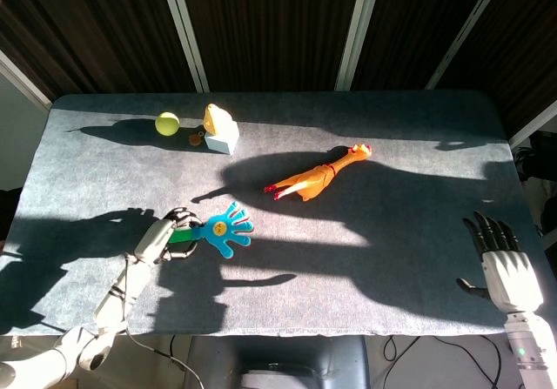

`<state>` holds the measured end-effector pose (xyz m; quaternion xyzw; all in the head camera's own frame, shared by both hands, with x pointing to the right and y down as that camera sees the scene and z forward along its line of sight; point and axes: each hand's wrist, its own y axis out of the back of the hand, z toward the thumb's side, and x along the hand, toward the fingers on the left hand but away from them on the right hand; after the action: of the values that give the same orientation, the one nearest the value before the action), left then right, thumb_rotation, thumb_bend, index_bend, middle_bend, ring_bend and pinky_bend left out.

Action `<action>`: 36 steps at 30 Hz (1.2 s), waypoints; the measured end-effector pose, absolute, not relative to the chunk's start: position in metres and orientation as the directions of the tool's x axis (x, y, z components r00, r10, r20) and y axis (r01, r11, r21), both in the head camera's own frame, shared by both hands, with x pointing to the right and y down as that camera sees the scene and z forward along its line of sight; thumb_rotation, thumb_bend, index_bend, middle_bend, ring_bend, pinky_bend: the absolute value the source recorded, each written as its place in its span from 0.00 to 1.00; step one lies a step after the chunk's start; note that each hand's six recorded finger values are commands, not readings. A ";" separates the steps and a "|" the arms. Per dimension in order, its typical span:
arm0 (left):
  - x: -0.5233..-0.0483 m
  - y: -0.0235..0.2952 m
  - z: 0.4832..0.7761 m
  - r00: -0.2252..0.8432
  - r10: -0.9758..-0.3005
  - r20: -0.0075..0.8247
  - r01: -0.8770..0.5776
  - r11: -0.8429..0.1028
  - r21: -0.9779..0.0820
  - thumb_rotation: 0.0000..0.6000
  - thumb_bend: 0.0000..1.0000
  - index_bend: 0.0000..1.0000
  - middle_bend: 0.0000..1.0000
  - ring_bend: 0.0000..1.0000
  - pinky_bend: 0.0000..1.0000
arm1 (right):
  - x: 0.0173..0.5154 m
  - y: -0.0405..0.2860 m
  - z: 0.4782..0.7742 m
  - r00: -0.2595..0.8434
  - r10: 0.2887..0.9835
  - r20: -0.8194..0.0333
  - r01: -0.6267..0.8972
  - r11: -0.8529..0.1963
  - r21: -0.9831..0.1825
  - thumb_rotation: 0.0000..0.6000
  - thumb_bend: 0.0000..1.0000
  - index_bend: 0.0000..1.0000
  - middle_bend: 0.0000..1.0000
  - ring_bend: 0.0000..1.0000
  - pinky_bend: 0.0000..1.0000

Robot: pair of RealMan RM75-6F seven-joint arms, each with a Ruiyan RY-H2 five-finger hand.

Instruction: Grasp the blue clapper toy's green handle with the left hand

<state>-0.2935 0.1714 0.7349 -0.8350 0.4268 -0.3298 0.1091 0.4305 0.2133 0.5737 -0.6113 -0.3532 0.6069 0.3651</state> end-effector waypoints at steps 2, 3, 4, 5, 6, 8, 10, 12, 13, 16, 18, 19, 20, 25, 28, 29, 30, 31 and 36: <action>-0.296 0.167 0.728 0.410 -0.805 0.428 -0.700 -0.579 -0.418 1.00 0.59 0.74 0.72 0.46 0.62 | 0.430 0.214 0.575 0.015 0.872 -0.489 -0.013 -0.489 -0.872 1.00 0.19 0.00 0.00 0.00 0.00; -0.298 0.163 0.723 0.403 -0.819 0.408 -0.742 -0.553 -0.378 1.00 0.60 0.74 0.72 0.49 0.66 | 0.430 0.214 0.576 0.016 0.870 -0.492 -0.014 -0.492 -0.871 1.00 0.19 0.00 0.00 0.00 0.00; -0.300 0.161 0.719 0.397 -0.829 0.394 -0.773 -0.533 -0.344 1.00 0.62 0.74 0.74 0.51 0.69 | 0.430 0.214 0.576 0.017 0.869 -0.494 -0.015 -0.493 -0.870 1.00 0.19 0.00 0.00 0.00 0.00; -0.302 0.158 0.714 0.390 -0.840 0.379 -0.803 -0.511 -0.306 1.00 0.63 0.74 0.76 0.53 0.70 | 0.429 0.214 0.577 0.018 0.869 -0.494 -0.016 -0.494 -0.869 1.00 0.19 0.00 0.00 0.00 0.00; -0.306 0.153 0.707 0.377 -0.854 0.357 -0.842 -0.477 -0.253 1.00 0.63 0.74 0.77 0.54 0.71 | 0.429 0.214 0.577 0.018 0.869 -0.495 -0.017 -0.495 -0.869 1.00 0.19 0.00 0.00 0.00 0.00; -0.314 0.146 0.695 0.355 -0.877 0.324 -0.890 -0.423 -0.168 1.00 0.64 0.74 0.80 0.56 0.72 | 0.428 0.215 0.577 0.020 0.868 -0.496 -0.017 -0.496 -0.868 1.00 0.19 0.00 0.00 0.00 0.00; -0.323 0.138 0.681 0.327 -0.901 0.286 -0.931 -0.359 -0.066 1.00 0.64 0.74 0.80 0.56 0.71 | 0.428 0.215 0.577 0.021 0.869 -0.495 -0.015 -0.495 -0.869 1.00 0.19 0.00 0.00 0.00 0.00; -0.332 0.132 0.666 0.303 -0.918 0.254 -0.952 -0.303 0.039 1.00 0.63 0.74 0.80 0.56 0.71 | 0.428 0.215 0.576 0.020 0.870 -0.493 -0.013 -0.493 -0.870 1.00 0.19 0.00 0.00 0.00 0.00; -0.335 0.130 0.660 0.295 -0.924 0.243 -0.955 -0.283 0.084 1.00 0.63 0.74 0.80 0.56 0.71 | 0.428 0.215 0.576 0.021 0.870 -0.493 -0.013 -0.493 -0.870 1.00 0.19 0.00 0.00 0.00 0.00; -0.348 0.123 0.640 0.275 -0.939 0.207 -0.948 -0.229 0.222 1.00 0.63 0.74 0.80 0.56 0.71 | 0.427 0.216 0.577 0.027 0.866 -0.499 -0.014 -0.499 -0.866 1.00 0.19 0.00 0.00 0.00 0.00; -0.358 0.119 0.627 0.273 -0.944 0.186 -0.934 -0.213 0.288 1.00 0.63 0.74 0.80 0.56 0.72 | 0.427 0.216 0.577 0.028 0.865 -0.501 -0.015 -0.501 -0.865 1.00 0.19 0.00 0.00 0.00 0.00; -0.361 0.117 0.622 0.278 -0.943 0.182 -0.929 -0.216 0.299 1.00 0.63 0.74 0.80 0.56 0.72 | 0.427 0.216 0.577 0.028 0.865 -0.501 -0.015 -0.501 -0.865 1.00 0.19 0.00 0.00 0.00 0.00; -0.363 0.117 0.620 0.287 -0.940 0.184 -0.926 -0.223 0.303 1.00 0.63 0.74 0.80 0.56 0.72 | 0.427 0.216 0.577 0.028 0.865 -0.501 -0.014 -0.501 -0.865 1.00 0.19 0.00 0.00 0.00 0.00; -0.352 0.133 0.639 0.391 -0.877 0.281 -0.917 -0.346 0.197 1.00 0.63 0.74 0.81 0.56 0.72 | 0.426 0.216 0.578 0.030 0.864 -0.503 -0.017 -0.503 -0.864 1.00 0.19 0.00 0.00 0.00 0.00; -0.341 0.153 0.665 0.473 -0.776 0.417 -0.870 -0.486 0.082 1.00 0.63 0.74 0.81 0.56 0.72 | 0.426 0.217 0.578 0.031 0.862 -0.506 -0.017 -0.506 -0.862 1.00 0.19 0.00 0.00 0.00 0.00; -0.339 0.159 0.674 0.490 -0.741 0.460 -0.849 -0.526 0.056 1.00 0.63 0.74 0.81 0.57 0.72 | 0.426 0.217 0.579 0.031 0.861 -0.508 -0.018 -0.507 -0.862 1.00 0.19 0.00 0.00 0.00 0.00; -0.338 0.166 0.684 0.502 -0.695 0.515 -0.821 -0.571 0.030 1.00 0.63 0.74 0.81 0.57 0.73 | 0.426 0.218 0.579 0.032 0.859 -0.510 -0.019 -0.510 -0.860 1.00 0.19 0.00 0.00 0.00 0.00; -0.338 0.169 0.691 0.507 -0.664 0.549 -0.800 -0.600 0.013 1.00 0.63 0.74 0.81 0.57 0.73 | 0.426 0.218 0.580 0.033 0.858 -0.513 -0.021 -0.513 -0.858 1.00 0.19 0.00 0.00 0.00 0.00; -0.337 0.169 0.702 0.500 -0.600 0.625 -0.751 -0.660 -0.032 1.00 0.63 0.74 0.81 0.56 0.72 | 0.425 0.219 0.581 0.038 0.853 -0.520 -0.020 -0.520 -0.854 1.00 0.19 0.00 0.00 0.00 0.00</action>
<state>-0.3372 0.1692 0.7021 -0.8574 0.3937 -0.3081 -0.1226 0.4250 0.2187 0.5808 -0.6246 -0.3336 0.6080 0.3590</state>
